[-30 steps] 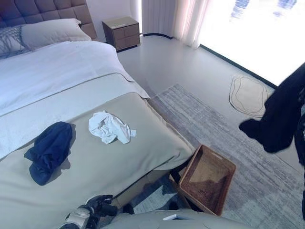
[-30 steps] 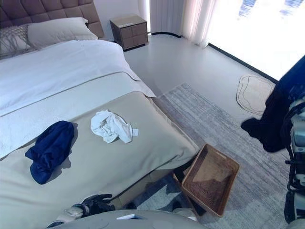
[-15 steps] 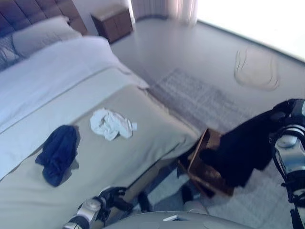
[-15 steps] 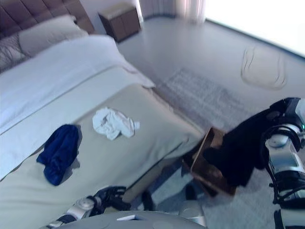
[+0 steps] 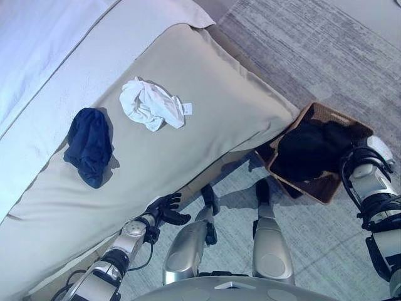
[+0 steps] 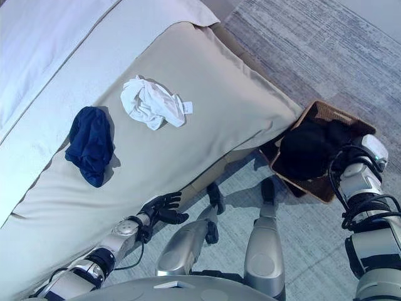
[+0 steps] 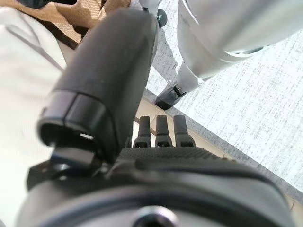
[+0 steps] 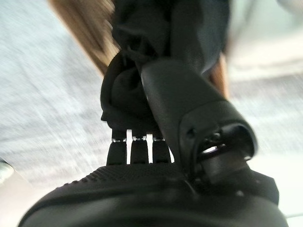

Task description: Pick up the clothes from the bed and place them into the basket

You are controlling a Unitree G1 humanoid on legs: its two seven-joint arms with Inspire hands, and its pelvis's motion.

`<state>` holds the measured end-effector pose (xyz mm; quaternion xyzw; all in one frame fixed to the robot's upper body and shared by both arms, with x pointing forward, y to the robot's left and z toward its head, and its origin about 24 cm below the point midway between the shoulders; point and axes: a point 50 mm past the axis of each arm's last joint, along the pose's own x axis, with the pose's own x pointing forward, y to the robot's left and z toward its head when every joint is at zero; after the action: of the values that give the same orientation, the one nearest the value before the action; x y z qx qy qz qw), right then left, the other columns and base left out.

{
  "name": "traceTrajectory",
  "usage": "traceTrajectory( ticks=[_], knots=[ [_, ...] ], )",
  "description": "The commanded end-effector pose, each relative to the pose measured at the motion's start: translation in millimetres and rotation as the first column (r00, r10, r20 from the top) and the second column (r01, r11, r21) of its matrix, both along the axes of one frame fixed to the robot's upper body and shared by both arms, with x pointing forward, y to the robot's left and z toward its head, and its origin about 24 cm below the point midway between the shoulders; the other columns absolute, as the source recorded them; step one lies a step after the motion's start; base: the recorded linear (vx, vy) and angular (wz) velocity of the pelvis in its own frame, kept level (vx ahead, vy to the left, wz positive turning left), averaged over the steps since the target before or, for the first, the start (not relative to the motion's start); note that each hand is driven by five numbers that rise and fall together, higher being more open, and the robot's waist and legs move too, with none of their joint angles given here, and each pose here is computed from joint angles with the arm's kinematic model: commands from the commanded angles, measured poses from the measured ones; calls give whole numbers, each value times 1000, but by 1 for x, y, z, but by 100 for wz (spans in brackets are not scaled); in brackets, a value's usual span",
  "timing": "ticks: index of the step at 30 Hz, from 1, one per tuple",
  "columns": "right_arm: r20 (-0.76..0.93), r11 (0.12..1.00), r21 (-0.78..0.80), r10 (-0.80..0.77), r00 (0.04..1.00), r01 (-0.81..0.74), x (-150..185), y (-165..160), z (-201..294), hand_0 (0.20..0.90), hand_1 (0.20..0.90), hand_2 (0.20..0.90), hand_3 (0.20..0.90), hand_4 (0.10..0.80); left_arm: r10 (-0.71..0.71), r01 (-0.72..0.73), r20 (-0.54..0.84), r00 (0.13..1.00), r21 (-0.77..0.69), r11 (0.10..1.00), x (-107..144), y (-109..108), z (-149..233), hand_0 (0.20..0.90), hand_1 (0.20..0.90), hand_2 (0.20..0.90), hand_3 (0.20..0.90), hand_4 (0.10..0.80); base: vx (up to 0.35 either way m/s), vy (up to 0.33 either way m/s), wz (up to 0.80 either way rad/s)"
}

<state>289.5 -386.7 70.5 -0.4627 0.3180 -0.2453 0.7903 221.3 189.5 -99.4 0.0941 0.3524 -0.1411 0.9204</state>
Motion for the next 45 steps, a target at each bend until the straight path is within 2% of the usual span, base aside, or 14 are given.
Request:
traceTrajectory(
  ticks=[1, 4, 8, 11, 14, 19, 23, 28, 35, 40, 45],
  knots=[
    [171, 986, -165, 49, 984, -20, 19, -8, 65, 900, 900, 900, 900, 800, 33, -34, 11, 999, 53, 998, 1, 31, 6, 900, 900, 900, 900, 800, 38, -41, 29],
    [312, 988, -149, 77, 947, -31, 23, -1, 80, 900, 900, 900, 900, 800, 59, -59, 4, 998, 52, 997, -2, 36, 5, 900, 900, 900, 900, 800, 53, -6, 24],
    [549, 978, -193, 176, 817, -81, 23, 16, 120, 900, 900, 900, 900, 800, 120, -119, -26, 992, 48, 992, -17, 44, -1, 900, 900, 900, 900, 800, 115, 57, 24],
    [687, 945, -264, 324, 650, -192, 19, 50, 156, 900, 900, 900, 900, 800, 184, -182, -66, 981, 39, 983, -31, 49, -9, 900, 900, 900, 900, 800, 154, 120, 17],
    [664, 863, -361, 505, 552, -355, 19, 91, 171, 900, 900, 900, 900, 800, 235, -231, -124, 964, 45, 972, -47, 52, -19, 900, 900, 900, 900, 800, 152, 156, 19],
    [502, 764, -368, 643, 579, -530, 35, 115, 160, 900, 900, 900, 900, 800, 244, -235, -200, 949, 66, 970, -68, 52, -31, 900, 900, 900, 900, 800, 189, 184, 27],
    [432, 772, -296, 634, 642, -563, 58, 125, 145, 900, 900, 900, 900, 800, 231, -219, -206, 951, 83, 972, -68, 56, -30, 900, 900, 900, 900, 800, 139, 153, 56],
    [493, 854, -253, 518, 698, -455, 91, 132, 154, 900, 900, 900, 900, 800, 228, -215, -135, 964, 100, 971, -44, 72, -14, 900, 900, 900, 900, 800, 25, 43, 61],
    [677, 958, -201, 286, 678, -204, 112, 136, 205, 900, 900, 900, 900, 800, 297, -296, -50, 954, 30, 955, -24, 77, 0, 900, 900, 900, 900, 800, -48, 132, 48],
    [628, 995, -70, 101, 772, -73, 112, 114, 192, 900, 900, 900, 900, 800, 319, -321, -37, 947, -46, 946, -35, 67, -5, 900, 900, 900, 900, 800, -39, 136, 24],
    [481, 997, 57, -68, 874, 46, 104, 87, 165, 900, 900, 900, 900, 800, 310, -311, -20, 950, -108, 944, -43, 59, -8, 900, 900, 900, 900, 800, -8, 64, 24]
  ],
)
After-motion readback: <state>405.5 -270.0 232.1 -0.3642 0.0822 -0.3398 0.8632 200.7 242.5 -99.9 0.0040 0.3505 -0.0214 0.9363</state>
